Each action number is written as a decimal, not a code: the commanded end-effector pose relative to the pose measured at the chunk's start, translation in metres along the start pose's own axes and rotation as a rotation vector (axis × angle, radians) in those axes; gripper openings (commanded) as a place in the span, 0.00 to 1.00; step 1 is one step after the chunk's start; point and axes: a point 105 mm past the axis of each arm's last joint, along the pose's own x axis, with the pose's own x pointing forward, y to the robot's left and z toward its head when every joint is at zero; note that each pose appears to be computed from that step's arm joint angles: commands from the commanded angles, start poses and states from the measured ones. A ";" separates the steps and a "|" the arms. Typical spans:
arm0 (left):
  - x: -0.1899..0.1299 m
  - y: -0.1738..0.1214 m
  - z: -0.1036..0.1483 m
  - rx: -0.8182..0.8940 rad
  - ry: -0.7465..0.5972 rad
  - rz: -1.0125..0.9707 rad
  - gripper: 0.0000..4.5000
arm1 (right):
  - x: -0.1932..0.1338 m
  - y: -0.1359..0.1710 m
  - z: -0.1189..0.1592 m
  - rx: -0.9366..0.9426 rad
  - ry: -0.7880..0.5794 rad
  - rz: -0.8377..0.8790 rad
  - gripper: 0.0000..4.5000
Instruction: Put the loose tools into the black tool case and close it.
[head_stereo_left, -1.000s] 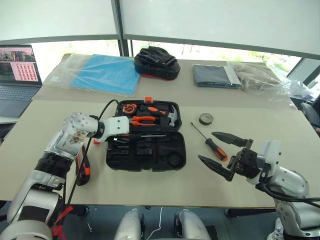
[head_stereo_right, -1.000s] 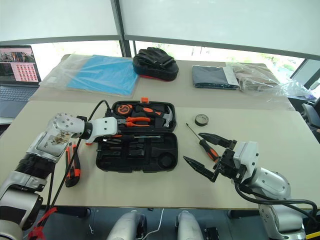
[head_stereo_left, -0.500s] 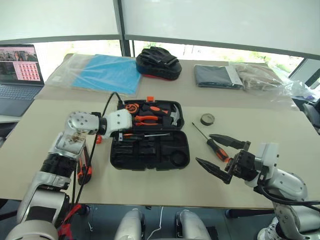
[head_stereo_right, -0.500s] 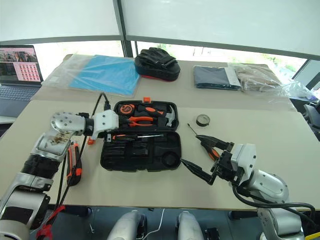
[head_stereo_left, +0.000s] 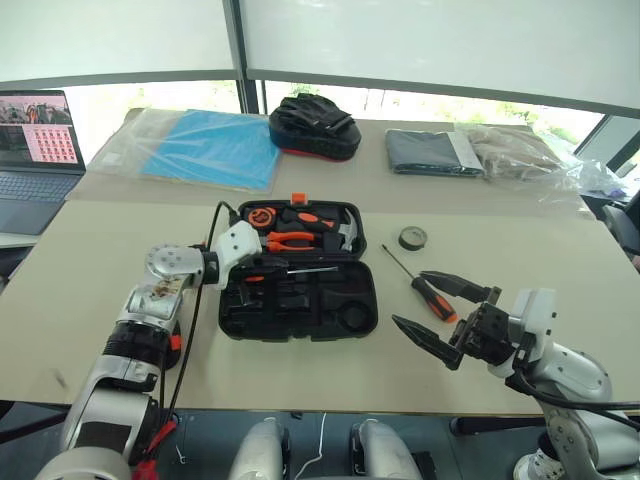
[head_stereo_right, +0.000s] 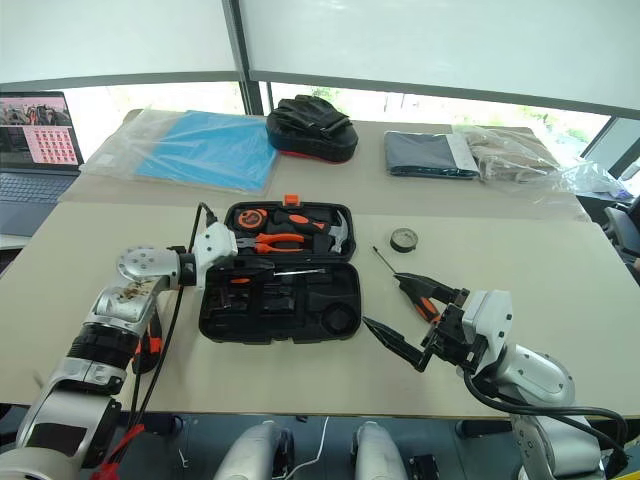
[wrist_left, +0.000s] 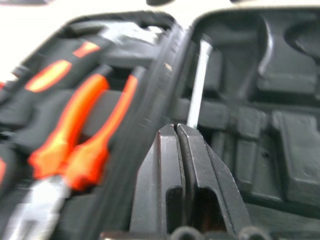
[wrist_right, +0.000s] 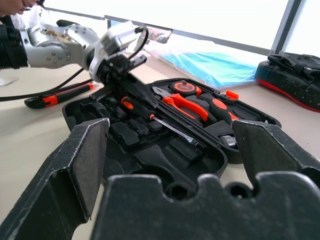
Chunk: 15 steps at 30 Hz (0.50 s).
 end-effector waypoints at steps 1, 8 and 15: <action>0.005 -0.010 -0.022 -0.008 0.077 -0.023 0.02 | 0.002 0.001 0.009 -0.024 -0.034 0.003 1.00; 0.017 -0.017 -0.050 -0.091 0.183 0.007 0.02 | 0.004 -0.001 0.007 -0.021 -0.043 -0.008 1.00; -0.027 -0.001 0.027 -0.072 -0.306 0.046 0.25 | -0.019 -0.011 0.005 -0.026 0.004 -0.096 1.00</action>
